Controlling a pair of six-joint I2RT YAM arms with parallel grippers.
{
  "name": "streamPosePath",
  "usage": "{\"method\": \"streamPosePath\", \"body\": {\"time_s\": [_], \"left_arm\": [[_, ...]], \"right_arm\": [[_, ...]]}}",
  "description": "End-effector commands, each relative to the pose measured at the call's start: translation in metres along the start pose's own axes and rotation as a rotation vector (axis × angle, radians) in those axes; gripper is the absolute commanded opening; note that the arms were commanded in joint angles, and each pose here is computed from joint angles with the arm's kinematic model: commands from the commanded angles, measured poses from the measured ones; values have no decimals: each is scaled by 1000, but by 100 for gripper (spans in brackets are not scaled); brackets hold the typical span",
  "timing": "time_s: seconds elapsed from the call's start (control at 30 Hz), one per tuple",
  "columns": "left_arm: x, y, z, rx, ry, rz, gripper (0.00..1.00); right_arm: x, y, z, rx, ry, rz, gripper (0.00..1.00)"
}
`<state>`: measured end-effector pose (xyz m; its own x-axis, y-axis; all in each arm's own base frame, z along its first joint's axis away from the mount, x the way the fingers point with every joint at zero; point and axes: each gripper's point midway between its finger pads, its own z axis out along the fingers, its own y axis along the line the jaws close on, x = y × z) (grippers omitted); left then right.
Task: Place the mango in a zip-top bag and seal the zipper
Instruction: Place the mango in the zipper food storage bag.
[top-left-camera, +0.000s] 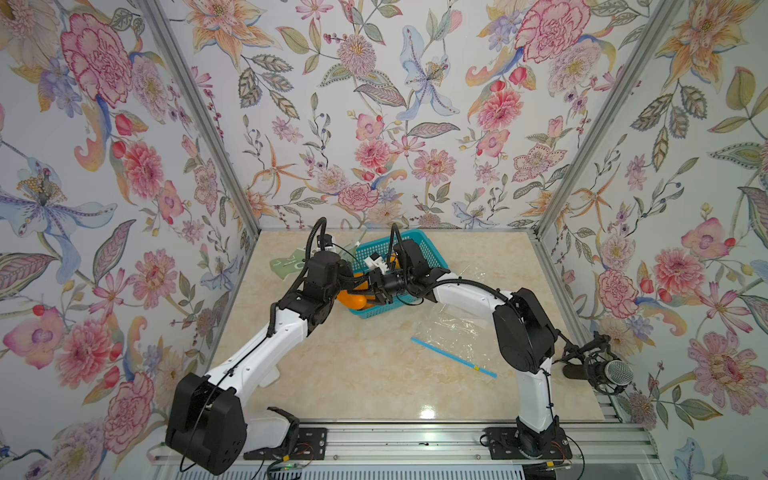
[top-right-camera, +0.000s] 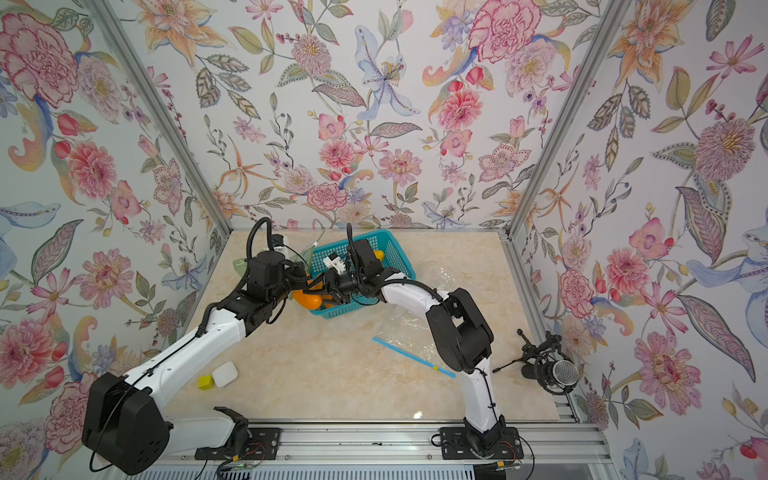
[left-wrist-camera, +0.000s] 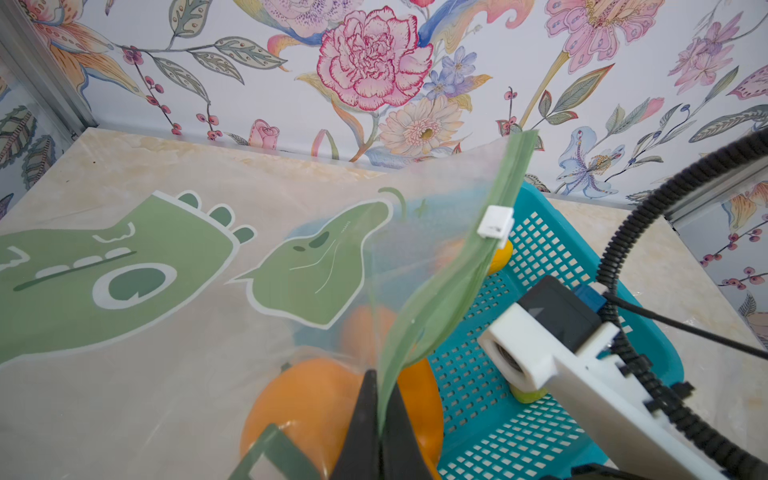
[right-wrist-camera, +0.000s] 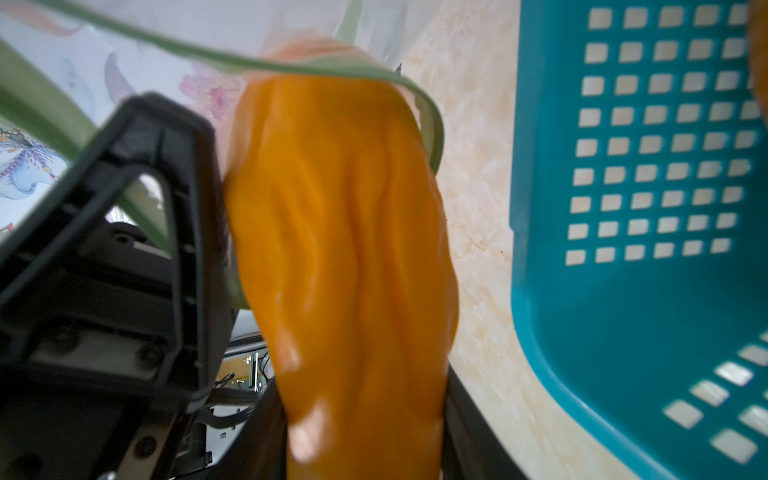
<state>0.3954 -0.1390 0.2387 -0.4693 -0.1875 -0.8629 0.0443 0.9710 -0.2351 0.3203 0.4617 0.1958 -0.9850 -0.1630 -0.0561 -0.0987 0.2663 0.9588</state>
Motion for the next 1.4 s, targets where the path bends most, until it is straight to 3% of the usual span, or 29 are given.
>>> {"method": "streamPosePath", "body": {"time_s": [0.0,0.17,0.33,0.4,0.53,0.63,0.87,0.97,1.1,1.37], "left_arm": [[16,3,-2,-42,79,-54,0],[11,5,-11,-58,68,-140,0],[-2,17,-21,-113,37,-185,0],[-8,27,-22,-148,27,-187,0],[-14,40,-19,-176,9,-205,0],[-14,45,-13,-185,11,-196,0],[-24,43,-2,-173,17,-174,0],[-23,34,2,-131,33,-180,0],[-16,20,4,-69,57,-185,0],[8,-4,12,3,130,-146,0]], "right_arm": [[-42,26,-2,-78,-132,-25,9],[-66,40,10,-71,-188,-60,15],[-72,51,11,-43,-202,-134,54],[-68,55,7,-40,-200,-152,54],[-56,50,1,-32,-179,-143,20],[-46,52,-2,-39,-151,-144,13],[-21,75,-13,-147,-72,-127,13],[-24,80,-14,-162,-84,-109,11],[-33,99,-7,-204,-100,-111,16],[-43,88,20,-139,-110,-23,24]]}}
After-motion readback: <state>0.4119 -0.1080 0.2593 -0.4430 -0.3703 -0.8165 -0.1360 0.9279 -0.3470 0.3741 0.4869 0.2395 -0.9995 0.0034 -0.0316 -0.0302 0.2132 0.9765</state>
